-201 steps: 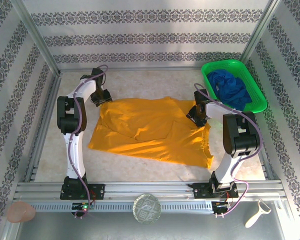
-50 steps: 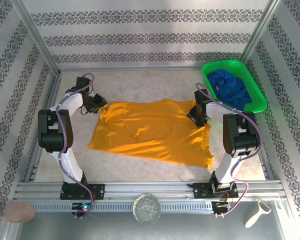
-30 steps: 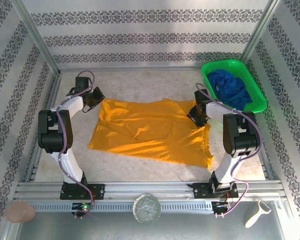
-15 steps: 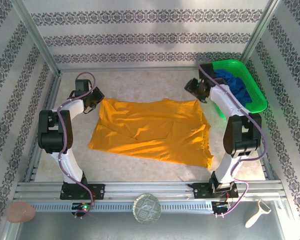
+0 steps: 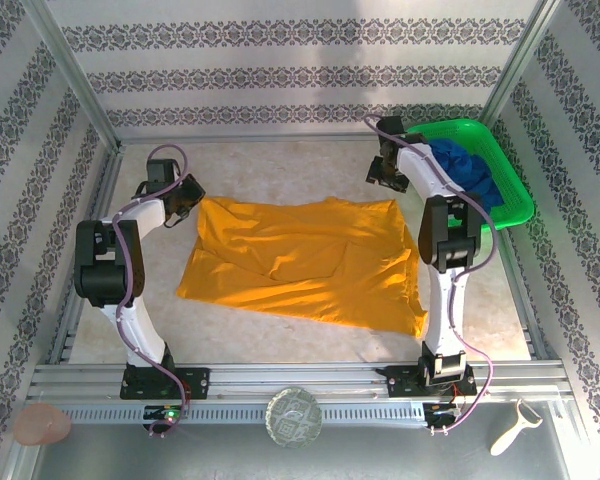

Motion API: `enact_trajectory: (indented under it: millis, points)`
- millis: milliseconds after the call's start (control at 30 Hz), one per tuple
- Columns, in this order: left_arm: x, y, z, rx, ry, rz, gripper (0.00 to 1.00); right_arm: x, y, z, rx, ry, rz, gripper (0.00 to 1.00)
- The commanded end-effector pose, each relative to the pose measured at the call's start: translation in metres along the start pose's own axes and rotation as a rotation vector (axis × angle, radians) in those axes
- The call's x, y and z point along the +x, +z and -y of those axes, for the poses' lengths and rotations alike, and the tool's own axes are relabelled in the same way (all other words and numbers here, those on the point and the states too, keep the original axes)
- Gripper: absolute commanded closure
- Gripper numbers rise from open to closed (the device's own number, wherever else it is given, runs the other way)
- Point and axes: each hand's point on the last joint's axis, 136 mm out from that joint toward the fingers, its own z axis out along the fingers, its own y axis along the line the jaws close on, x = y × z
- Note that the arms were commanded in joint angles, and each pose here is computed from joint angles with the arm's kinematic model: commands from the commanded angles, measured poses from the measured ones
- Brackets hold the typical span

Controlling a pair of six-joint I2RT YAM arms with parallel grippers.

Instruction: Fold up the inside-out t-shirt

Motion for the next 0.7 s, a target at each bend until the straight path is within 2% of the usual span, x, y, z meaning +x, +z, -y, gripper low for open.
enact_trajectory:
  millis: [0, 200, 467, 567, 600, 667]
  points:
    - [-0.011, -0.009, -0.005, -0.003, -0.009, 0.034, 1.00, -0.005, -0.009, 0.012, 0.118, -0.064, 0.017, 0.34]
    - [-0.018, -0.012, -0.014, -0.019, -0.023, 0.048, 1.00, 0.012, 0.020, 0.009, 0.142, -0.081, -0.074, 0.33]
    - [-0.027, -0.015, -0.013, -0.011, -0.037, 0.060, 1.00, 0.037, 0.049, -0.004, 0.081, -0.068, -0.199, 0.33]
    - [-0.027, -0.013, -0.011, -0.005, -0.043, 0.053, 1.00, 0.042, 0.052, -0.008, 0.053, -0.064, -0.225, 0.41]
    - [-0.027, -0.013, -0.011, -0.004, -0.043, 0.053, 1.00, 0.042, 0.053, -0.009, 0.043, -0.063, -0.230, 0.48]
    - [-0.027, -0.013, -0.010, 0.000, -0.042, 0.053, 1.00, 0.044, 0.053, -0.010, 0.026, -0.060, -0.242, 0.72]
